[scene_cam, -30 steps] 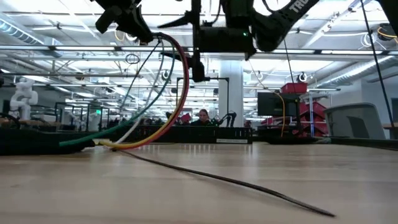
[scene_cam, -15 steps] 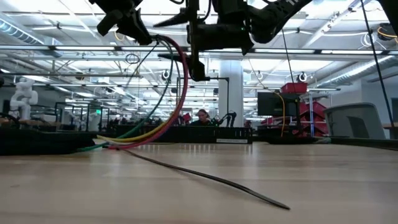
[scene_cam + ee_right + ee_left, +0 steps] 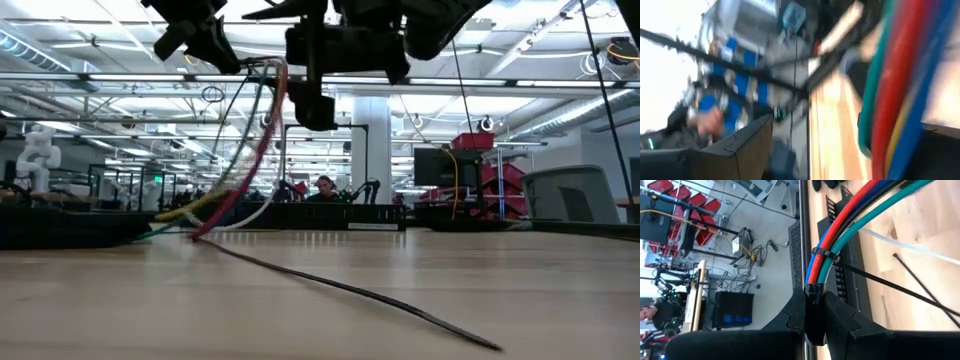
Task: Ziptie cables
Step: Put the zip tied cabled wires into the cable duct
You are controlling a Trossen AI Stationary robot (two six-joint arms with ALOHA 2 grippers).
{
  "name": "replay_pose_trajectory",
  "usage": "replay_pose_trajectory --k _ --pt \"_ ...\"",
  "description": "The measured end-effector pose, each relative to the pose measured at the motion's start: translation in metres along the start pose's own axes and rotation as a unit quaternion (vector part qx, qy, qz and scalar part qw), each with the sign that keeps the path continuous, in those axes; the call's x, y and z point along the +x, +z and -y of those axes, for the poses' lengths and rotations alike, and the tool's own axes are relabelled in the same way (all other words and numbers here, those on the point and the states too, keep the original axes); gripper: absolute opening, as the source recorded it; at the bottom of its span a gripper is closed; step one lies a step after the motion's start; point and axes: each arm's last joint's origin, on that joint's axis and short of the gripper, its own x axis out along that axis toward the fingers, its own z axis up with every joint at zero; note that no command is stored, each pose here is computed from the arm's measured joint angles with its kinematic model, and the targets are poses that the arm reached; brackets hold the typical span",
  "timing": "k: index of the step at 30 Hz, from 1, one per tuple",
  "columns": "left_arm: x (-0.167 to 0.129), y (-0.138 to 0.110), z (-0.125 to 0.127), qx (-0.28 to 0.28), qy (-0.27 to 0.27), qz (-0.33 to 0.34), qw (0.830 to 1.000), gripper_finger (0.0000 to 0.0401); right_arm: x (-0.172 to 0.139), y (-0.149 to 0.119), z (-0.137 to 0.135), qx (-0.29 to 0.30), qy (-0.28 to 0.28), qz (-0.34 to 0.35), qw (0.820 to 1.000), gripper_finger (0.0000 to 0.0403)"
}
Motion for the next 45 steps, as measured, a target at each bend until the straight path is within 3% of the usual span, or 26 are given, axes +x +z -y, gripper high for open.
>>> replay_pose_trajectory --k 2,6,10,16,21,23,27,31,35,38,45 --pt "0.000 -0.001 -0.001 -0.001 0.002 -0.002 1.000 0.0042 0.005 -0.011 0.002 0.002 -0.040 -0.017 0.999 0.0290" --pt "0.000 -0.001 0.000 -0.001 0.003 -0.006 1.000 0.0042 0.001 -0.020 0.022 0.004 -0.181 -0.001 0.984 0.0291" --pt "0.000 -0.003 0.001 0.006 -0.006 -0.017 1.000 0.0042 -0.004 -0.029 0.030 -0.001 -0.222 -0.049 0.974 0.0294" --pt "-0.003 -0.006 0.001 0.008 -0.005 -0.021 1.000 0.0042 -0.020 -0.050 0.048 -0.023 -0.365 -0.135 0.921 0.0295" --pt "-0.004 -0.007 -0.001 0.002 0.000 -0.019 1.000 0.0042 -0.029 -0.059 0.051 -0.048 -0.425 -0.177 0.886 0.0295" --pt "-0.004 -0.007 -0.001 0.000 -0.002 -0.019 1.000 0.0042 -0.027 -0.050 0.048 -0.071 -0.424 -0.135 0.893 0.0295" --pt "-0.004 -0.007 0.000 0.000 -0.006 -0.017 1.000 0.0042 -0.029 -0.012 0.032 -0.094 -0.349 0.018 0.932 0.0295" --pt "-0.007 -0.010 0.001 0.004 -0.013 -0.023 1.000 0.0042 -0.049 0.021 0.008 -0.106 -0.275 0.131 0.947 0.0295" --pt "-0.009 -0.010 -0.002 -0.002 -0.008 -0.014 1.000 0.0042 -0.069 0.031 -0.007 -0.110 -0.269 0.150 0.945 0.0295" --pt "-0.009 -0.008 -0.004 -0.010 -0.011 0.003 1.000 0.0042 -0.070 0.030 0.000 -0.097 -0.273 0.145 0.946 0.0295" --pt "-0.007 -0.008 -0.007 -0.022 -0.027 0.034 0.999 0.0042 -0.061 0.041 -0.001 -0.108 -0.219 0.198 0.949 0.0295"
